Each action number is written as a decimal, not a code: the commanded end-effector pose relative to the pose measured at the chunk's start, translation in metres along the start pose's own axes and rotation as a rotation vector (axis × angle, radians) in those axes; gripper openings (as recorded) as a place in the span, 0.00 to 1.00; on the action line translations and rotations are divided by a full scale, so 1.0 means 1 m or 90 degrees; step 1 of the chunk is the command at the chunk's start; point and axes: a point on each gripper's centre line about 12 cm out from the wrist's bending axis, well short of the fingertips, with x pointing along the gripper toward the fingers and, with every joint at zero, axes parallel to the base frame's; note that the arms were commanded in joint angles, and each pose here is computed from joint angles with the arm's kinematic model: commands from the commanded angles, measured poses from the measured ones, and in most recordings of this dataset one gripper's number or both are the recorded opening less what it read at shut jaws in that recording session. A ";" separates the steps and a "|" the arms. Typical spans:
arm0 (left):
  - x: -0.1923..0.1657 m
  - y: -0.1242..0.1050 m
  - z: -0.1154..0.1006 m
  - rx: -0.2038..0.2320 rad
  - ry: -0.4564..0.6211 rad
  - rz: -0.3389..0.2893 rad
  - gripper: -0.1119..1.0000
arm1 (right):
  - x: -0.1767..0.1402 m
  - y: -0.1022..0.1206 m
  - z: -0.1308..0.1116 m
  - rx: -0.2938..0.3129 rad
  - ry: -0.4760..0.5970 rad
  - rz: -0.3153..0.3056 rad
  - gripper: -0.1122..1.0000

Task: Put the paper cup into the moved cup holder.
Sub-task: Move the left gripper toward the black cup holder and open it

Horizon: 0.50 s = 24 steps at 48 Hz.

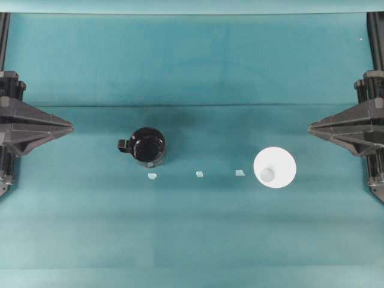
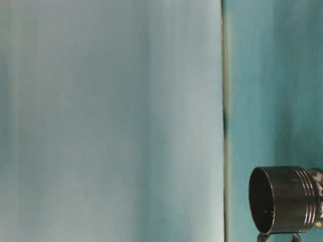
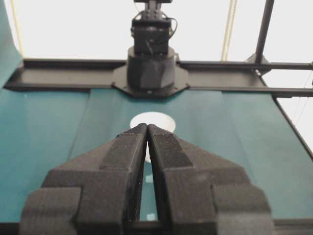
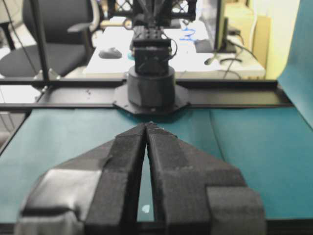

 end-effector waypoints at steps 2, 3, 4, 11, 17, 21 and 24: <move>0.006 -0.001 -0.010 -0.014 0.044 -0.003 0.22 | 0.004 0.002 -0.001 0.007 0.013 0.006 0.25; 0.007 -0.001 -0.012 -0.017 0.054 -0.003 0.23 | 0.005 0.002 -0.003 0.012 0.025 0.005 0.27; 0.008 -0.001 -0.013 -0.020 0.062 -0.003 0.25 | 0.005 0.002 -0.006 0.016 0.038 0.005 0.28; 0.014 -0.001 -0.016 -0.019 0.088 -0.002 0.12 | 0.009 0.003 -0.017 0.040 0.126 0.003 0.14; 0.015 -0.001 -0.019 -0.019 0.100 -0.002 0.11 | 0.008 0.003 -0.017 0.042 0.148 0.003 0.12; 0.016 -0.001 -0.025 -0.020 0.126 -0.001 0.11 | 0.008 0.003 -0.018 0.044 0.154 0.003 0.12; 0.017 -0.001 -0.032 -0.021 0.157 -0.001 0.11 | 0.008 0.003 -0.019 0.045 0.156 0.003 0.12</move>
